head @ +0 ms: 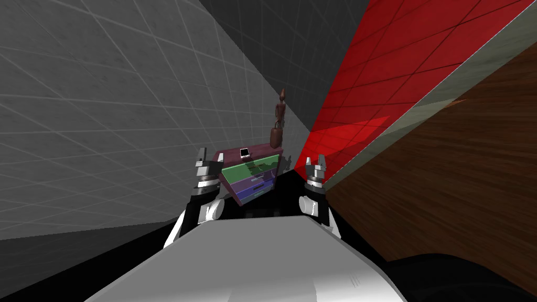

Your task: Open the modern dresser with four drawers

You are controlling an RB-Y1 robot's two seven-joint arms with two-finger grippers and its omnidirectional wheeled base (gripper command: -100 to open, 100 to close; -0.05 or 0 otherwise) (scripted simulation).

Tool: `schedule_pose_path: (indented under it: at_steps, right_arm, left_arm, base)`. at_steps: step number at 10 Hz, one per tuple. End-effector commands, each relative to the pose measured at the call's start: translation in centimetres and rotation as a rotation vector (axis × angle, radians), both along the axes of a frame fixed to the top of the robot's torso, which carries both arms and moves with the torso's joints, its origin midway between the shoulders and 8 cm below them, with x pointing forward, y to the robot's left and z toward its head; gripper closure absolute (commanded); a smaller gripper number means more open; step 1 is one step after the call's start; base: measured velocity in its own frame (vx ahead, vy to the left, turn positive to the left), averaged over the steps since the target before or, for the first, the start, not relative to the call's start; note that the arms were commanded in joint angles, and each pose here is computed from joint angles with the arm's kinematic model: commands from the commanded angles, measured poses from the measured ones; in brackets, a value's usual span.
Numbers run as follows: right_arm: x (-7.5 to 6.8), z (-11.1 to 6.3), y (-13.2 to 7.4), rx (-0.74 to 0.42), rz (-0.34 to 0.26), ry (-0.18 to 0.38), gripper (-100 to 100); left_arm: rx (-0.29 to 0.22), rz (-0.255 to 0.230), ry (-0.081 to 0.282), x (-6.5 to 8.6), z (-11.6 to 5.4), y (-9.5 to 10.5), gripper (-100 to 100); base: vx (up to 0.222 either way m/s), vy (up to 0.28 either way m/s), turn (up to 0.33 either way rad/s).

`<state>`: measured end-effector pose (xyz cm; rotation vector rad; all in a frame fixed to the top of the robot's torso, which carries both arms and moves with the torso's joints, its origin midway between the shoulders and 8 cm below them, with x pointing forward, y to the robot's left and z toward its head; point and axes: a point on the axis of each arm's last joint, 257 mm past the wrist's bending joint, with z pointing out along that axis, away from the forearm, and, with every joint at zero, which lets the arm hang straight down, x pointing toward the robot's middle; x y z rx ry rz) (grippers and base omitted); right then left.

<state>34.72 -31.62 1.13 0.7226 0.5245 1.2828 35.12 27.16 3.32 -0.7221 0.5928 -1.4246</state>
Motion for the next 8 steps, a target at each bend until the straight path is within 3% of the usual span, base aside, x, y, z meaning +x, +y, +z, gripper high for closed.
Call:
schedule_pose_path:
  at_steps: [1,8]
  right_arm:
    - [0.0,0.0,0.0,0.0,0.0,0.0,0]
    - [-0.01,0.02,0.0,0.0,0.0,0.0,0]
  left_arm:
    - [0.0,0.0,0.0,0.0,0.0,0.0,0]
    - [0.0,0.0,0.0,-0.01,0.02,0.0,0]
  base:
    - [0.0,0.0,0.0]
    - [0.0,0.0,0.0]
